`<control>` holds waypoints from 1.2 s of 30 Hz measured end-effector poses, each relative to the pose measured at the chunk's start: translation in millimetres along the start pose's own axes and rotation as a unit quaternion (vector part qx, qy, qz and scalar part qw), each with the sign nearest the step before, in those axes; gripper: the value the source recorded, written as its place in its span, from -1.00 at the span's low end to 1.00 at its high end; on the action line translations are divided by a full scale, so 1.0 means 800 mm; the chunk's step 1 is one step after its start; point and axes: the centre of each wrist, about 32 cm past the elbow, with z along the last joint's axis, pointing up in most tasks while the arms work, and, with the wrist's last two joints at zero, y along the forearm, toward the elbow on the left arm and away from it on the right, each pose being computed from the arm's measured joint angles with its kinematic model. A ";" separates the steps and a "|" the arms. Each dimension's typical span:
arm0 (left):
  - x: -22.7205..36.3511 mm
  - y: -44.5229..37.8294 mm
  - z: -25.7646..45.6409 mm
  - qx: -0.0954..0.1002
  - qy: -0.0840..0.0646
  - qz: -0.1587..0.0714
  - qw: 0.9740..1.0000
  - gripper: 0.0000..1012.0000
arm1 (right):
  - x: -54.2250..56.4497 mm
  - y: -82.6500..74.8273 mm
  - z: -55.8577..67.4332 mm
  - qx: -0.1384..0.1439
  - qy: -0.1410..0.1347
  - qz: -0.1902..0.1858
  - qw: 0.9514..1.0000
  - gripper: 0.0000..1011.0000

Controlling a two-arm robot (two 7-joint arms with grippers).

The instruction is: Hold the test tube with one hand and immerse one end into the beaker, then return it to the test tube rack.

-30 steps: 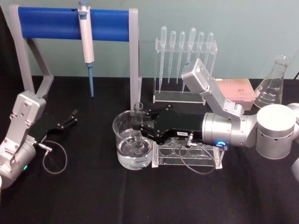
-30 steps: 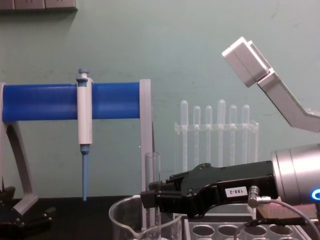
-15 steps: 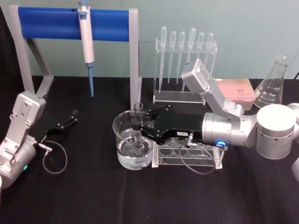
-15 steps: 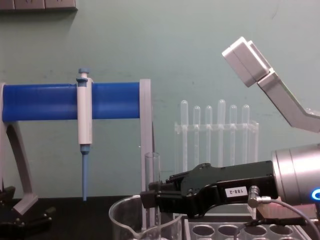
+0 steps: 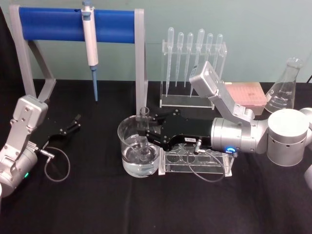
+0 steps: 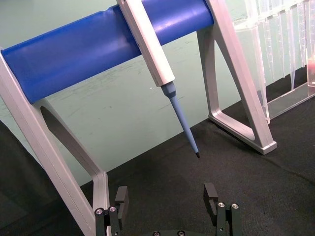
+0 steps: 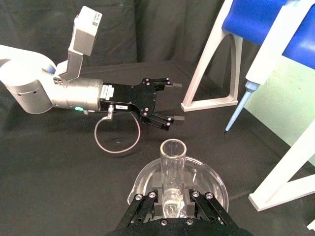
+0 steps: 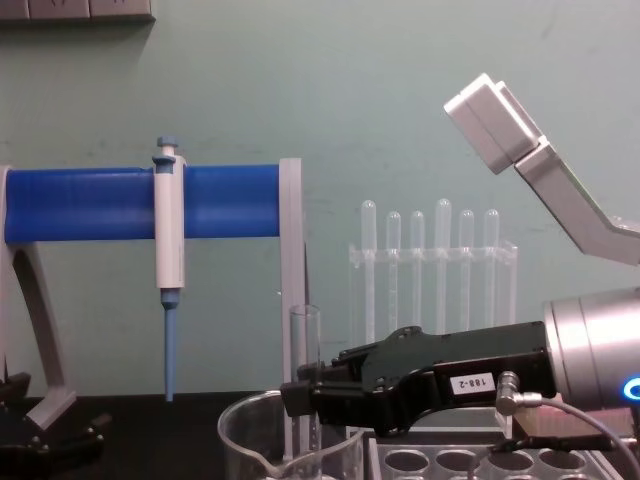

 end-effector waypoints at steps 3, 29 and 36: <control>0.0000 0.000 0.0000 0.000 0.000 0.000 1.000 0.98 | 0.000 0.000 0.000 0.000 0.000 0.000 1.000 -0.52; 0.0000 0.000 0.0000 0.000 0.000 0.000 1.000 0.98 | 0.000 0.000 0.000 0.000 0.000 0.000 1.000 -0.53; 0.0000 0.000 0.0000 0.000 0.000 0.000 1.000 0.98 | 0.000 0.000 0.000 0.000 0.000 0.000 1.000 -0.53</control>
